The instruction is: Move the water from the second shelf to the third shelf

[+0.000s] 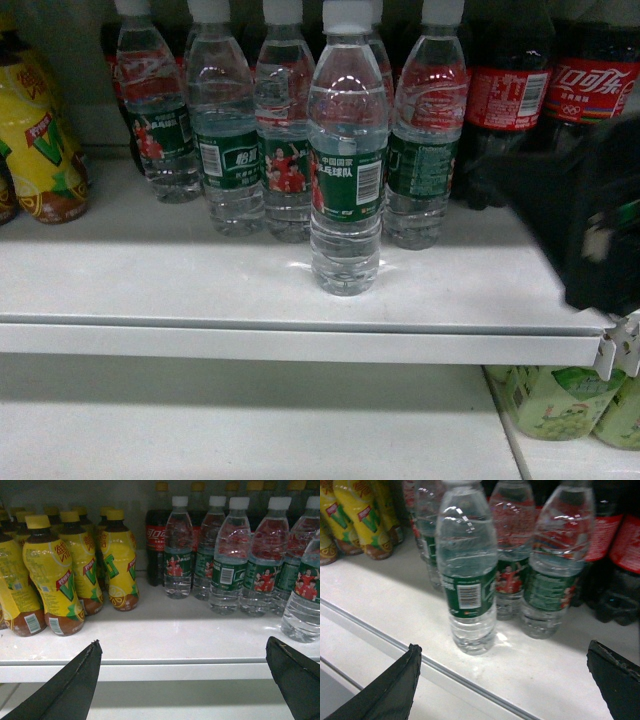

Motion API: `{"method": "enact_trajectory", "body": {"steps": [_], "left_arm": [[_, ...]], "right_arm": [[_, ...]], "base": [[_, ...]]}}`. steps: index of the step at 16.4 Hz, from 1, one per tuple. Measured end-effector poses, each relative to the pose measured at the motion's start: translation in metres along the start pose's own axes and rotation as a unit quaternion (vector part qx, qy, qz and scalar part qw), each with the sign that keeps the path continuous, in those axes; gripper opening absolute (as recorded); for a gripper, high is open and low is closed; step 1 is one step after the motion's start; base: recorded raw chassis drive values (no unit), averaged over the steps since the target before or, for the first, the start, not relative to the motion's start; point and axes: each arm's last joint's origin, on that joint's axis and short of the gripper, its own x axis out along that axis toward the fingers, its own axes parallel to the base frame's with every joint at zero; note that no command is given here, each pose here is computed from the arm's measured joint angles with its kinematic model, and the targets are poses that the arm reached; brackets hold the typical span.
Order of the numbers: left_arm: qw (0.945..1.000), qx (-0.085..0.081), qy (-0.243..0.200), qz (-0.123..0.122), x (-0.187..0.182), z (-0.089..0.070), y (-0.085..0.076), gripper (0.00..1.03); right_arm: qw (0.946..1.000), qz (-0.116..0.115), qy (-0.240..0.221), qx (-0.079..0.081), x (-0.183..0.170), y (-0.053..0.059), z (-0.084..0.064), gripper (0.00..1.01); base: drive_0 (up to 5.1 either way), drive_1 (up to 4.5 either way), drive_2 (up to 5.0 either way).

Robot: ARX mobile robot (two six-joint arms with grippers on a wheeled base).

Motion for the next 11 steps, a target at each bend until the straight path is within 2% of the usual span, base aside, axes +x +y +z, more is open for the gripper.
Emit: {"method": "enact_trajectory", "body": {"steps": [3, 5, 7, 11], "left_arm": [[1.0000, 0.000, 0.000, 0.000, 0.000, 0.000, 0.000, 0.98], [1.0000, 0.000, 0.000, 0.000, 0.000, 0.000, 0.000, 0.98], [1.0000, 0.000, 0.000, 0.000, 0.000, 0.000, 0.000, 0.98], [1.0000, 0.000, 0.000, 0.000, 0.000, 0.000, 0.000, 0.98]], "right_arm": [[0.9988, 0.045, 0.015, -0.009, 0.031, 0.032, -0.004, 0.98], [0.9980, 0.055, 0.032, -0.003, 0.047, 0.044, -0.008, 0.98], [0.9977, 0.052, 0.043, 0.011, 0.061, 0.052, -0.008, 0.98], [0.9977, 0.028, 0.043, 0.045, 0.088, 0.061, 0.000, 0.98]], "base": [[0.0, 0.00, 0.0], [0.0, 0.00, 0.0], [0.0, 0.00, 0.0], [0.0, 0.00, 0.0]]}}
